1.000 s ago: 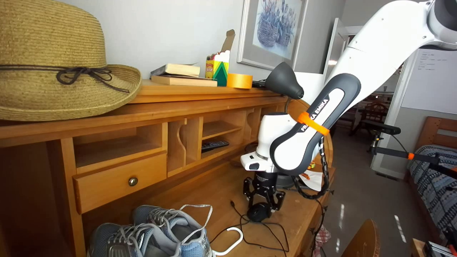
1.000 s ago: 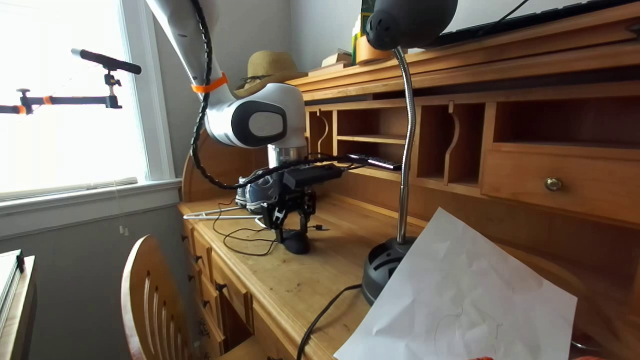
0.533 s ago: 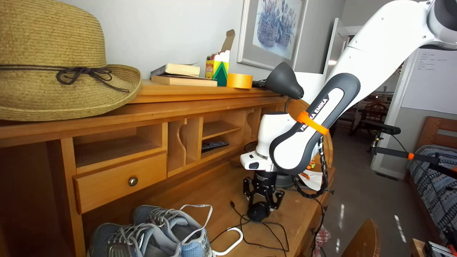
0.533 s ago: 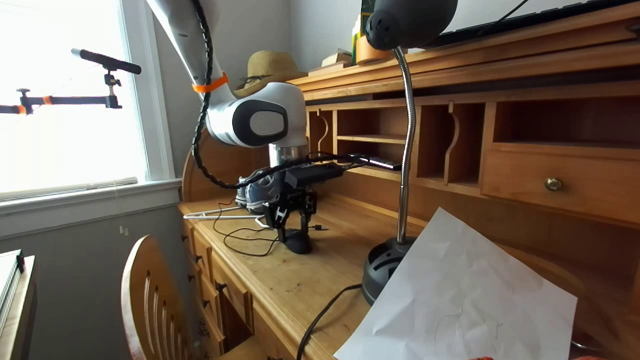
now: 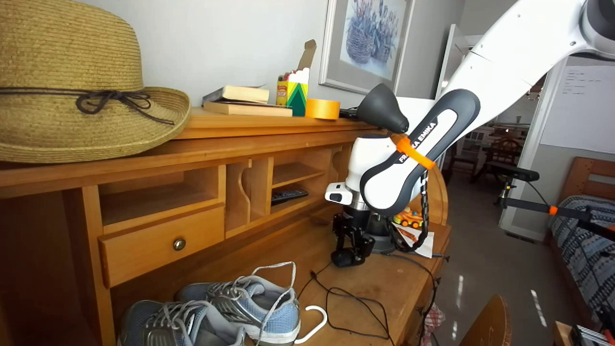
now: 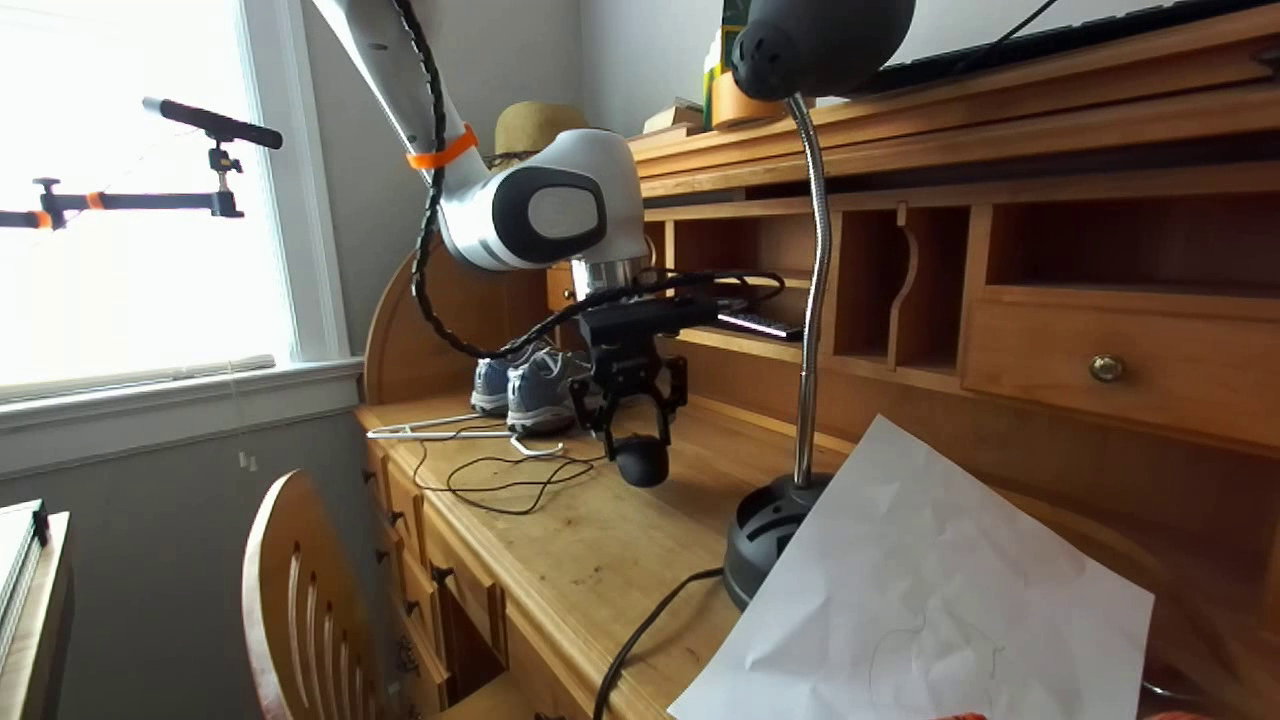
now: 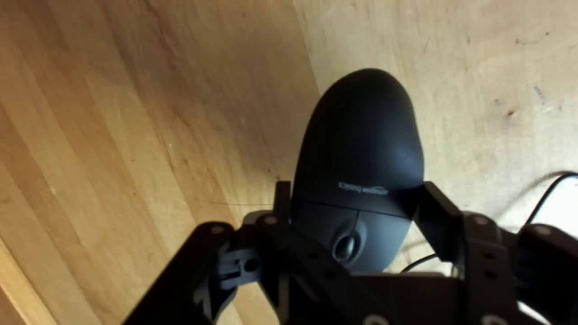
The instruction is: Turn the mouse to the right
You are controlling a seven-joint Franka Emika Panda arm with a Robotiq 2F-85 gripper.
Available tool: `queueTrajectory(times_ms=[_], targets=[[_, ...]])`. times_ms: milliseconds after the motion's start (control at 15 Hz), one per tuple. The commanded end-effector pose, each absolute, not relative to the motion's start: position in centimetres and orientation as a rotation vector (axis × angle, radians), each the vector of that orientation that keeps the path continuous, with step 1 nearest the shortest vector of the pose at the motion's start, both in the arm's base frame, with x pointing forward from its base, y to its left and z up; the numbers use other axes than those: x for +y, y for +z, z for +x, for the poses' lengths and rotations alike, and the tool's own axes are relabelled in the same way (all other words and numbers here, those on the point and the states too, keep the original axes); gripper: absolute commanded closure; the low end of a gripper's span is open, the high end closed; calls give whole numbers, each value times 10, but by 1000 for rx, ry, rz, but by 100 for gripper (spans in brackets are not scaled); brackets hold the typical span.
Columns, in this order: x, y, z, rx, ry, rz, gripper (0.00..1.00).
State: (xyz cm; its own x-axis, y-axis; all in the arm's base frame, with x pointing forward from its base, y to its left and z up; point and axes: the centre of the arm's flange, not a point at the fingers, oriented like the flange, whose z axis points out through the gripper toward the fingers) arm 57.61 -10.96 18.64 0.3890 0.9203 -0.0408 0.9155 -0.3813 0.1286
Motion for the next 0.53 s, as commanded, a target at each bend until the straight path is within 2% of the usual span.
queueTrajectory(times_ms=[0, 467], targets=[[-114, 193, 581, 1391, 46, 2642, 56], [-132, 186, 584, 857, 109, 2866, 56]])
